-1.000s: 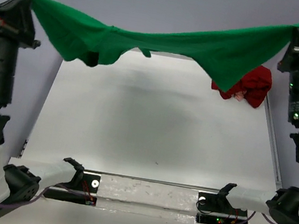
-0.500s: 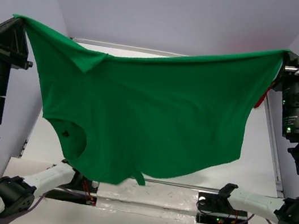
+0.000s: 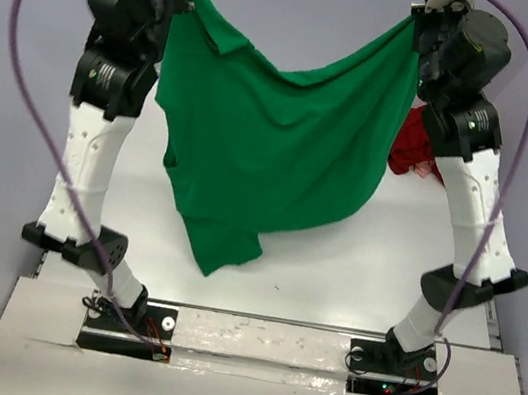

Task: Fold and stack the t-shirts
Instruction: Flatten the tshirt out

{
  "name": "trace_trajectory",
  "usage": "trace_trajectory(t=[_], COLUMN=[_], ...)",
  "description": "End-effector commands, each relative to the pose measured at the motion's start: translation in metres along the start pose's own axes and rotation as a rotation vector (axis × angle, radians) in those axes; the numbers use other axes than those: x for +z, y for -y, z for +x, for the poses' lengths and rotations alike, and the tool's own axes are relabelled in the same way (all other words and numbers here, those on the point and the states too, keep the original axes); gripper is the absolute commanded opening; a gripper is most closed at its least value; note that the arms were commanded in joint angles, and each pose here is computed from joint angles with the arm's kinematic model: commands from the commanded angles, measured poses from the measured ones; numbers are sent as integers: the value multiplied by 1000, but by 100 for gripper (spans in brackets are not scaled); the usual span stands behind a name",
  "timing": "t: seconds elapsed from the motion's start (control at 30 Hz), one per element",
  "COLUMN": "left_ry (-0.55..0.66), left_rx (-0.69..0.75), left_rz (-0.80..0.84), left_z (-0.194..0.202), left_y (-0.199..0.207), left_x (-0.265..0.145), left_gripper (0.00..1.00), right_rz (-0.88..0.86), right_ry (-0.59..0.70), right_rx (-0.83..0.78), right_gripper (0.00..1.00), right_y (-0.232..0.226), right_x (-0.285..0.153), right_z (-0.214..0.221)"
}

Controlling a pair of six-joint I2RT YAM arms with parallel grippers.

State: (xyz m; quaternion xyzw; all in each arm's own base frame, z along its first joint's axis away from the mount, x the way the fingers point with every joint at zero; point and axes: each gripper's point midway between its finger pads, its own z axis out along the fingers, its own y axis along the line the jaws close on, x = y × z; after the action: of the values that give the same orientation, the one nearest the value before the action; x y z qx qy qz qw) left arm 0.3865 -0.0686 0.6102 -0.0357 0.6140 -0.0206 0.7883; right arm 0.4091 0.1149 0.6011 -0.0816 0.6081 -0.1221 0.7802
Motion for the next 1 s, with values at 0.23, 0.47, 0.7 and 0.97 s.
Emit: trace_trajectory(t=[0.23,0.47,0.7,0.97], left_ry=[35,14,133,154], left_rx=[73,54,33,-81], left_rz=[-1,-37,-50,5], left_z=[30,35,-48,-85], left_y=[-38,-55,-40,-36], left_x=[97,94,-8,-119], left_gripper=[0,0,0,0], right_rz=[1,29,62,55], right_ry=[4,48,109,89], right_rx=[-4,2,20,72], right_gripper=[0,0,0,0], right_y=[27,51,72,91], right_x=[96,83,-10,-109], right_z=[52,31,-36,-49])
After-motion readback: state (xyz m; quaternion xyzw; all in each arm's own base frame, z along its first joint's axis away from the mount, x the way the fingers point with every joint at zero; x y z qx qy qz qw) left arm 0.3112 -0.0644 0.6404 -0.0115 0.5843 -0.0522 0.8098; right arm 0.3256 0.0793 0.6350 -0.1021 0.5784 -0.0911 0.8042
